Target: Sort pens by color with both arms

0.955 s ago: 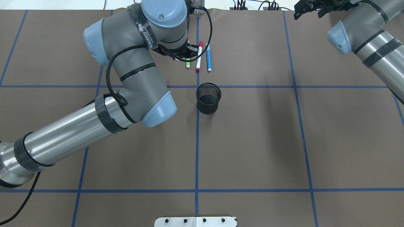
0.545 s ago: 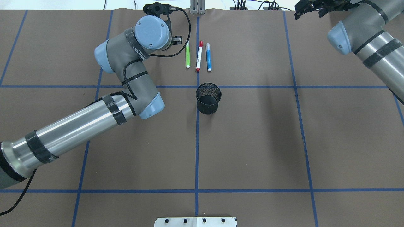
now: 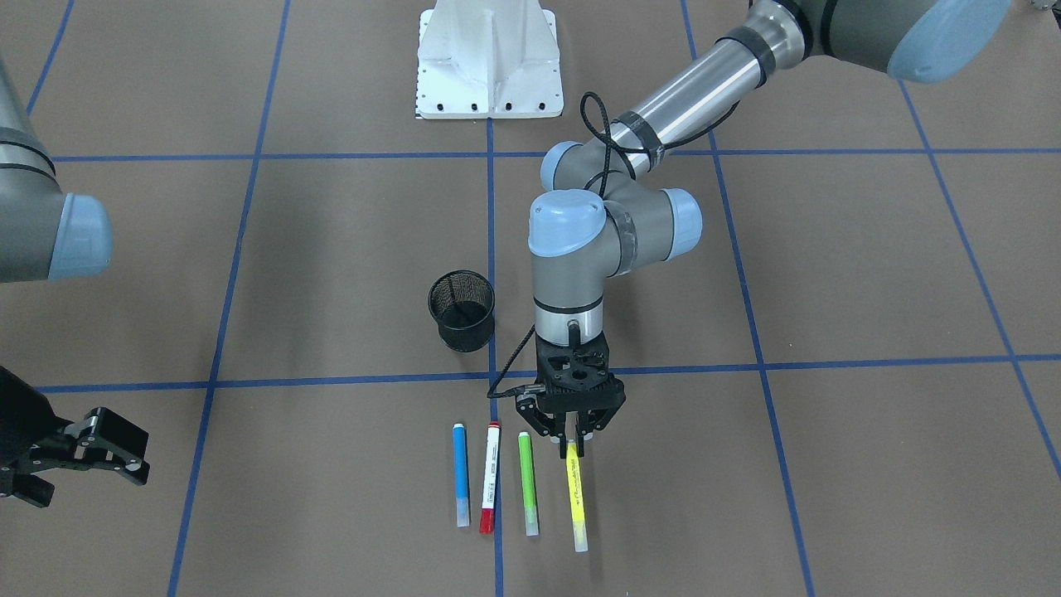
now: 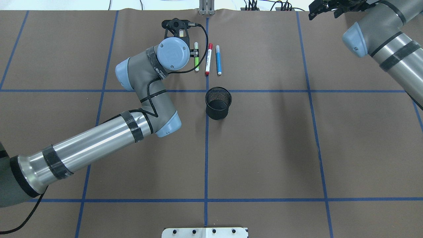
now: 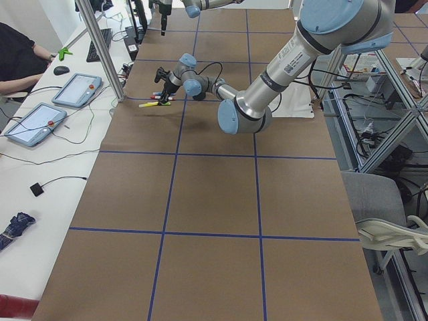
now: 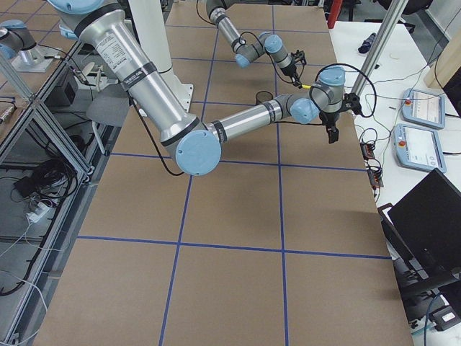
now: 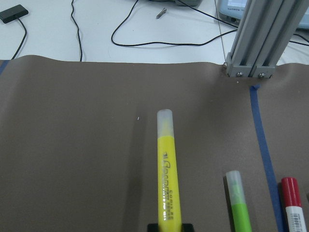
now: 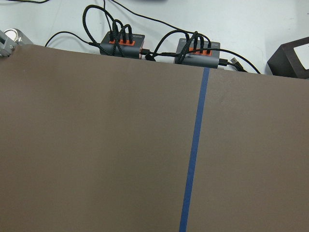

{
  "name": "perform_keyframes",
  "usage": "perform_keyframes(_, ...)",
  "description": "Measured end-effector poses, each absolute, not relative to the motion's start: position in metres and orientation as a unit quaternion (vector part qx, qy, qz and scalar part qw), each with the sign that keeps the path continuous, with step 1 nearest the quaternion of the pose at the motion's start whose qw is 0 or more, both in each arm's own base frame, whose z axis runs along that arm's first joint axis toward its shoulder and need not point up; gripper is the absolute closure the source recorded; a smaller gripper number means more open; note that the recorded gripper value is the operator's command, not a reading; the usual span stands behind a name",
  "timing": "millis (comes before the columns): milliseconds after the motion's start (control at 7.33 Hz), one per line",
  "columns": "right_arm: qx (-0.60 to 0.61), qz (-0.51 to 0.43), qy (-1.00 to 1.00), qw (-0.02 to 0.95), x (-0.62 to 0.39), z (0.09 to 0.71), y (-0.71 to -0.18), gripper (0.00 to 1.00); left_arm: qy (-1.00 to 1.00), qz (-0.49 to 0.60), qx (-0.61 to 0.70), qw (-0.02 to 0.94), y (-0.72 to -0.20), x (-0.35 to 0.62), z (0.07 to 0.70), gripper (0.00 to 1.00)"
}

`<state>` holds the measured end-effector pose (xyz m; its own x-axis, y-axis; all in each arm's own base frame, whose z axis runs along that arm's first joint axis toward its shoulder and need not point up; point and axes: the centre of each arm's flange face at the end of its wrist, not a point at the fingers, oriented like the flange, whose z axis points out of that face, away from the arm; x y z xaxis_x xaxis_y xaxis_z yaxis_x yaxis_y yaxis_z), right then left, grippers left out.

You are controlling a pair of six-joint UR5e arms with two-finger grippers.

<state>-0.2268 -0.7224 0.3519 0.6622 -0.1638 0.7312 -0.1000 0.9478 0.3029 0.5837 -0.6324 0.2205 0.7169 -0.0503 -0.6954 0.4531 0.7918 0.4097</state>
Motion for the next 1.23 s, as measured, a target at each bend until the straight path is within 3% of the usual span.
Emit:
perform_keyframes(136, 0.161, -0.018, -0.41, 0.897, -0.227, 0.351, -0.723, 0.02, 0.349, -0.144, 0.29, 0.879, -0.633, 0.587, 0.219, 0.38)
perform_keyframes(273, 0.162, -0.018, -0.41, 0.897, -0.227, 0.351, -0.723, 0.02, 0.351, -0.144, 0.291, 0.878, -0.634, 0.589, 0.219, 0.0)
perform_keyframes(818, 0.156, -0.013, -0.404, 0.901, -0.227, 0.355, -0.724, 0.02, 0.36, -0.137, 0.285, 0.878, -0.637, 0.584, 0.215, 0.0)
perform_keyframes(1227, 0.114, 0.011, -0.387, 0.915, -0.209, 0.379, -0.724, 0.01, 0.352, -0.092, 0.215, 0.906, -0.691, 0.473, 0.223, 0.0)
